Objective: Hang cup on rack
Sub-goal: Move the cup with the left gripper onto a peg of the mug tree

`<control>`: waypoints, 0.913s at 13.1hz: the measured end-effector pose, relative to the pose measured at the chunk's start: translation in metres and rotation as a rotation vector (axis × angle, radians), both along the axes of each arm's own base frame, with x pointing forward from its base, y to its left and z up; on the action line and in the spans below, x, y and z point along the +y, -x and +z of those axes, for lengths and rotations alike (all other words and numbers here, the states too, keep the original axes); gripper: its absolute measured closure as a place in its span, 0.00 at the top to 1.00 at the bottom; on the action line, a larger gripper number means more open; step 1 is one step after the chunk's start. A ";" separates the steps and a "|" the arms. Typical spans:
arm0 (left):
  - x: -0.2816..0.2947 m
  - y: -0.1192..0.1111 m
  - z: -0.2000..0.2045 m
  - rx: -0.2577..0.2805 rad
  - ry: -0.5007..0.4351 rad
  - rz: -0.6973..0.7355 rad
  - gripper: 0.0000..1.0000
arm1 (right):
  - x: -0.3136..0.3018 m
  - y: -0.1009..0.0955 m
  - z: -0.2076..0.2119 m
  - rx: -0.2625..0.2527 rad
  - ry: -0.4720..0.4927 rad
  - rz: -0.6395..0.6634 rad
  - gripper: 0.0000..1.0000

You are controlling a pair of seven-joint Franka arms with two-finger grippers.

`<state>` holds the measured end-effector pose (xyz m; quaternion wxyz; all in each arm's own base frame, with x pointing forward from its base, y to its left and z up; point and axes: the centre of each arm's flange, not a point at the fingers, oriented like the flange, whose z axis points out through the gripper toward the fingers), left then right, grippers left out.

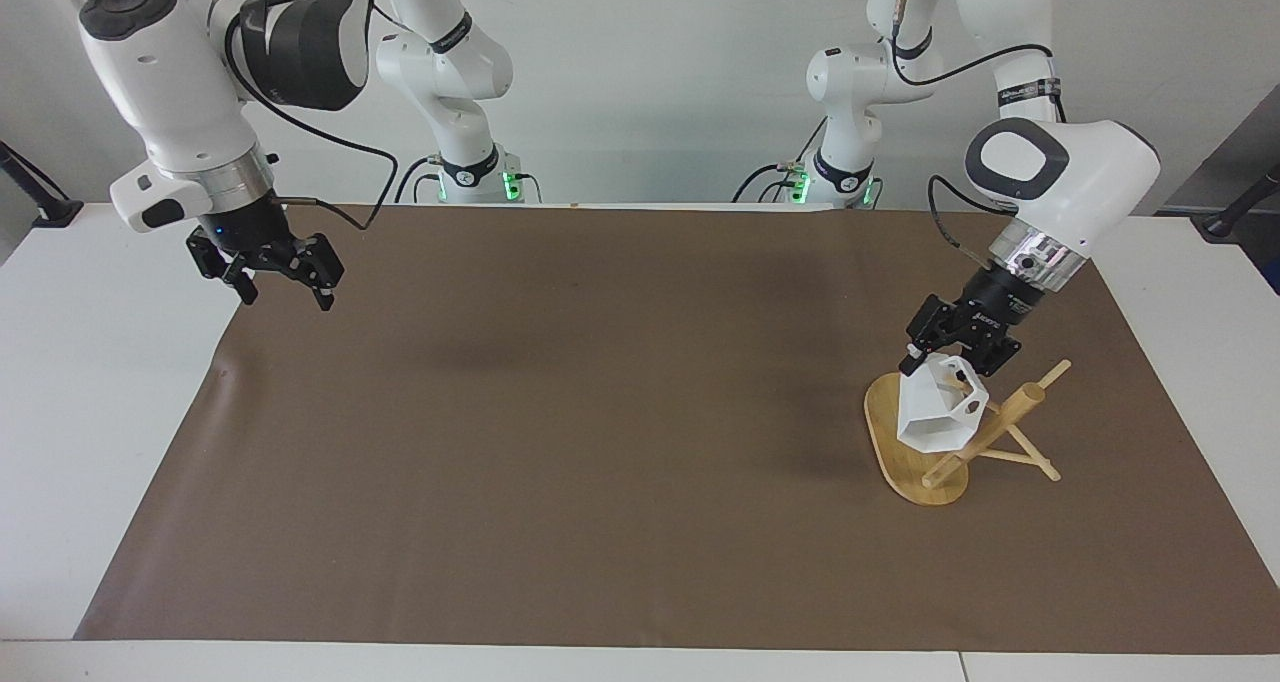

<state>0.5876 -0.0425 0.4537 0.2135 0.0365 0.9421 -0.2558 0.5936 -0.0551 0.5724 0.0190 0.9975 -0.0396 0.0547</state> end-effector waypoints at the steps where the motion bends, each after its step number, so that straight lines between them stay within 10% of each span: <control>1: 0.001 0.000 0.000 0.002 0.002 0.007 0.71 | 0.000 0.000 0.000 0.000 0.000 0.000 1.00; 12: 0.012 -0.002 -0.005 0.029 0.017 0.060 0.71 | 0.003 0.000 0.008 -0.004 -0.003 -0.020 1.00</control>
